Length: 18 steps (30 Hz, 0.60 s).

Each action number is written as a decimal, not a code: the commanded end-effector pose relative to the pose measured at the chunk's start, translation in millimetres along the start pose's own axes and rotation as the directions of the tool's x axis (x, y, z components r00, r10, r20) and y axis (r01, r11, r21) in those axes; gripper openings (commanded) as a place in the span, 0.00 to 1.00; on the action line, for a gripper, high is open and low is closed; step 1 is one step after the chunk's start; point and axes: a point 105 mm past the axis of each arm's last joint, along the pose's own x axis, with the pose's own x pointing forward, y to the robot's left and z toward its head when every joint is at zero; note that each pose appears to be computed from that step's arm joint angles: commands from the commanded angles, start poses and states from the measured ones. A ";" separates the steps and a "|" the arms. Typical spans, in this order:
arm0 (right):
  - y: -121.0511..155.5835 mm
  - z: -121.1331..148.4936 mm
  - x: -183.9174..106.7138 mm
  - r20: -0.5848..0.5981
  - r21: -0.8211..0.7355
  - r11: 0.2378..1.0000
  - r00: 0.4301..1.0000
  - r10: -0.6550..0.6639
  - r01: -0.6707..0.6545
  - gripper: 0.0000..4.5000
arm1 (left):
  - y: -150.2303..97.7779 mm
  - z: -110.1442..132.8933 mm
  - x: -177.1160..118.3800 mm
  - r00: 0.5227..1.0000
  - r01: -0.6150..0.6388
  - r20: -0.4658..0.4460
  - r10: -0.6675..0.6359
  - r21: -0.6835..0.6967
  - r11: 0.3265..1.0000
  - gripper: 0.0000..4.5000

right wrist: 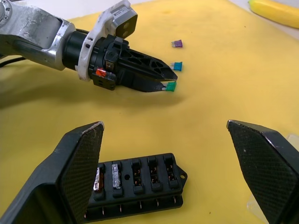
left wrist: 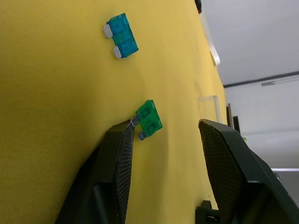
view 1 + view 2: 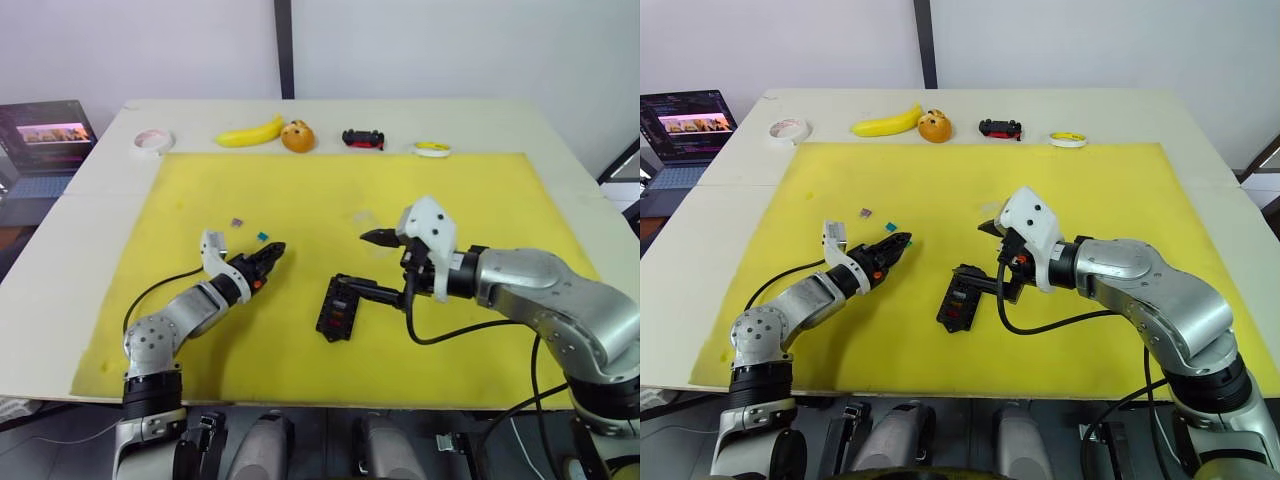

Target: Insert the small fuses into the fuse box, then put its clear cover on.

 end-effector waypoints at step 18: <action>-0.9 9.6 -8.0 0.031 -0.033 0.999 0.999 -0.019 0.020 1.00 | 8.4 -15.0 5.1 0.998 -0.037 -0.058 0.036 -0.022 0.999 0.40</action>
